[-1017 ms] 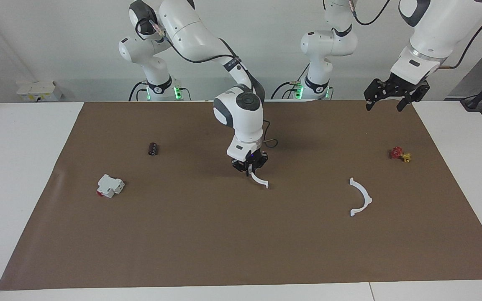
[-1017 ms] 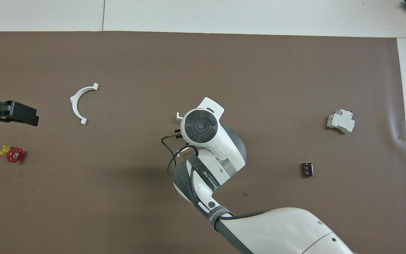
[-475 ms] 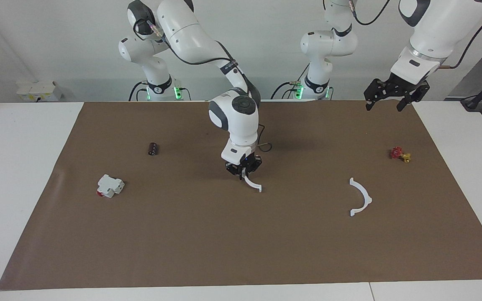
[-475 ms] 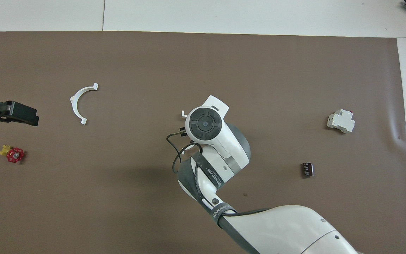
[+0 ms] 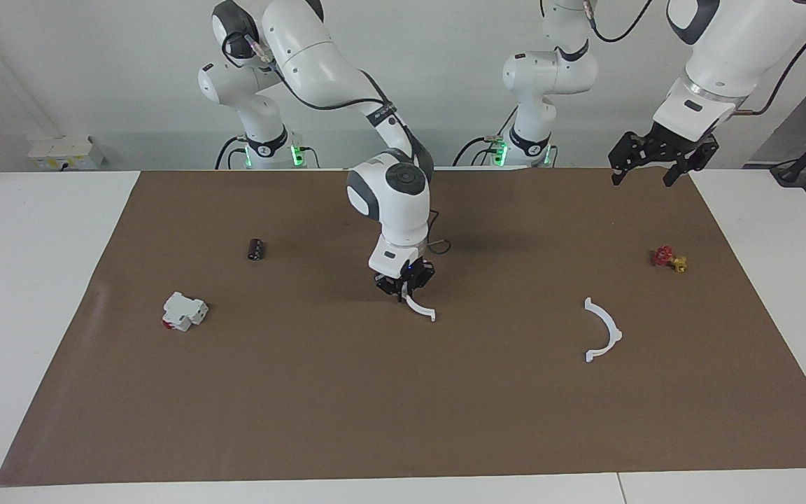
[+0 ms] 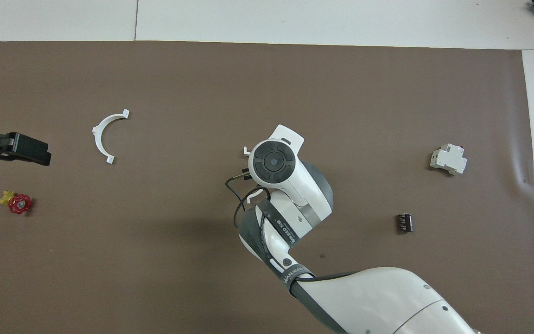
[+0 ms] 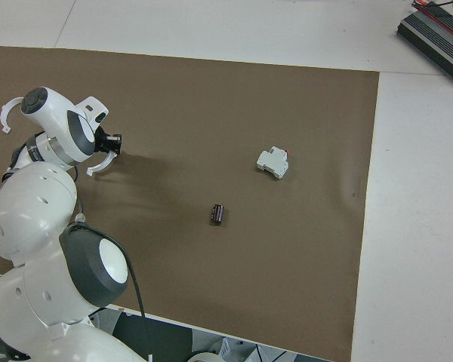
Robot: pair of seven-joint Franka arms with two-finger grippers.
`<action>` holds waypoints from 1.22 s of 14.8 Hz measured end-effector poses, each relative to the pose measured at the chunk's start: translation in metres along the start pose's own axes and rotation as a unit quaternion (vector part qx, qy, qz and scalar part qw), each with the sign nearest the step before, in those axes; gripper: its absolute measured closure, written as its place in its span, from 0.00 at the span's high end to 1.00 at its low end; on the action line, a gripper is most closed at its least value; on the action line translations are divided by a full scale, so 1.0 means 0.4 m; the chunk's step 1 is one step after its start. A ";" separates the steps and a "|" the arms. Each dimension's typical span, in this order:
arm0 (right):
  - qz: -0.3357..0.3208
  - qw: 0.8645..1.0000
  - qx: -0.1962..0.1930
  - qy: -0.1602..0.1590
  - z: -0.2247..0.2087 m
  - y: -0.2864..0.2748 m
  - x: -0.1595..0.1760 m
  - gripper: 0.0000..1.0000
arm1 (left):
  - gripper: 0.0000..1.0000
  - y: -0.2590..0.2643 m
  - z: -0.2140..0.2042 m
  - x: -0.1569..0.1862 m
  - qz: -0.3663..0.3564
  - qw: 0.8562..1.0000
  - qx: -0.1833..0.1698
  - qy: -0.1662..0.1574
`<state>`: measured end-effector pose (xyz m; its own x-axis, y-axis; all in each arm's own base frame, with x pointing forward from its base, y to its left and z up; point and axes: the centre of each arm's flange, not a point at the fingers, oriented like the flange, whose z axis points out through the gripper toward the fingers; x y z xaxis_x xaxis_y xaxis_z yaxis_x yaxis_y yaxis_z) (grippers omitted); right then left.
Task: Assemble drain pipe with both arms
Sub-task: 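Lower the clamp half onto the table and open the right gripper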
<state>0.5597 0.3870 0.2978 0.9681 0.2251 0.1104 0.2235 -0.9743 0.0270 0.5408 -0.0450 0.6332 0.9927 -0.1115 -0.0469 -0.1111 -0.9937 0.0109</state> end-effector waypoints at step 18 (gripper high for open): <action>0.008 1.000 0.004 0.009 0.017 0.021 -0.003 0.82 | 1.00 0.001 0.003 -0.002 0.001 1.000 0.000 -0.004</action>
<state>0.5612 0.3784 0.2913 0.9693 0.2090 0.1293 0.2086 -0.9779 0.0171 0.5399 -0.0455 0.6321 0.9920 -0.1139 -0.0553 -0.1134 -0.9935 0.0112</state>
